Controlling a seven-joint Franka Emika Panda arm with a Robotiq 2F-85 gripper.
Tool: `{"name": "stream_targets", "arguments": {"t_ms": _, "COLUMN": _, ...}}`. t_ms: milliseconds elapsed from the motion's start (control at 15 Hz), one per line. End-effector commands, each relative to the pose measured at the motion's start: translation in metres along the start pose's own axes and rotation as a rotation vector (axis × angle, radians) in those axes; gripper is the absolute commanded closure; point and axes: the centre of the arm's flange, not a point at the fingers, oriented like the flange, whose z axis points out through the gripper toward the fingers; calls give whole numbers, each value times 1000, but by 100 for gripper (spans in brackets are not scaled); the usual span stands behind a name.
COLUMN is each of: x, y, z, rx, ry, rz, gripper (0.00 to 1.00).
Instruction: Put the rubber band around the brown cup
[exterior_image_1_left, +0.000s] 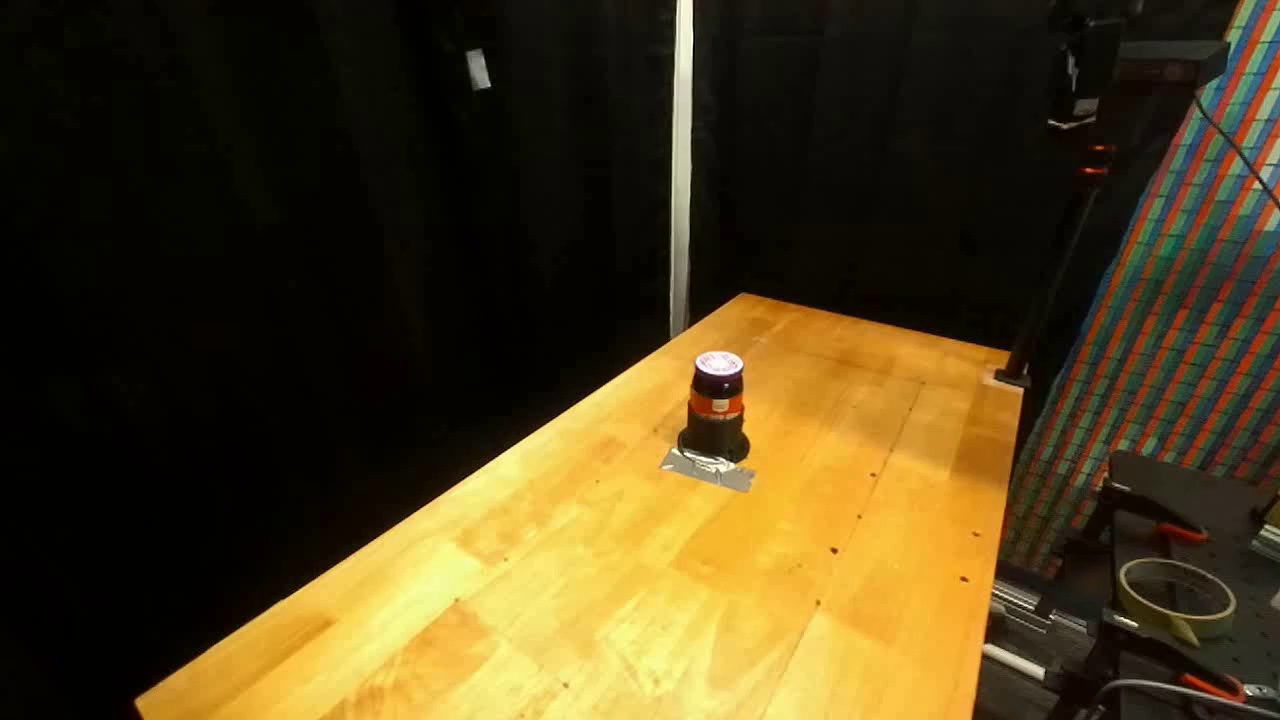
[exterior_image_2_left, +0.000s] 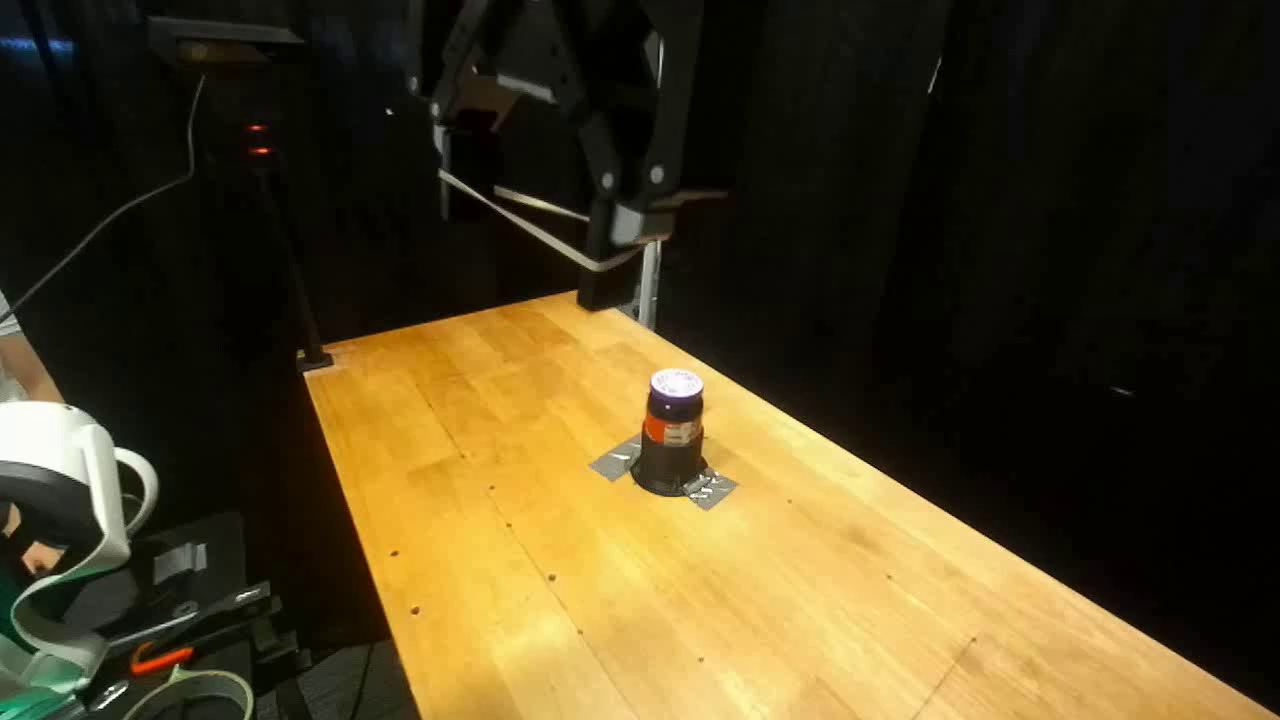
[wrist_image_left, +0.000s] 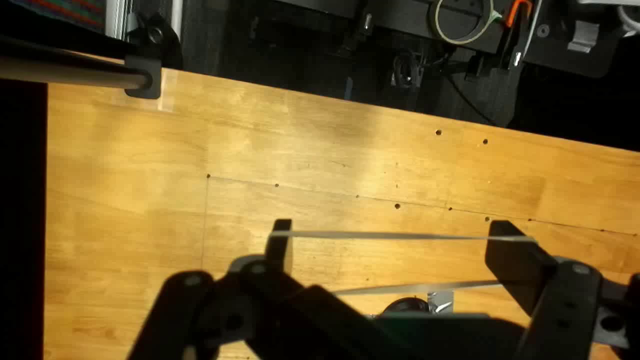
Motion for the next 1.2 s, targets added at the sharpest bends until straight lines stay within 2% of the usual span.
{"name": "stream_targets", "arguments": {"t_ms": 0, "x": 0, "y": 0, "z": -1, "rx": -1, "ry": 3, "rz": 0, "gripper": 0}}
{"name": "stream_targets", "arguments": {"t_ms": 667, "x": 4, "y": -4, "z": -8, "rx": -3, "ry": 9, "rz": 5, "gripper": 0}}
{"name": "stream_targets", "arguments": {"t_ms": 800, "x": 32, "y": -22, "z": -9, "rx": -12, "ry": -6, "rz": 18, "gripper": 0}}
{"name": "stream_targets", "arguments": {"t_ms": 1133, "x": 129, "y": -85, "z": 20, "rx": -92, "ry": -3, "rz": 123, "gripper": 0}}
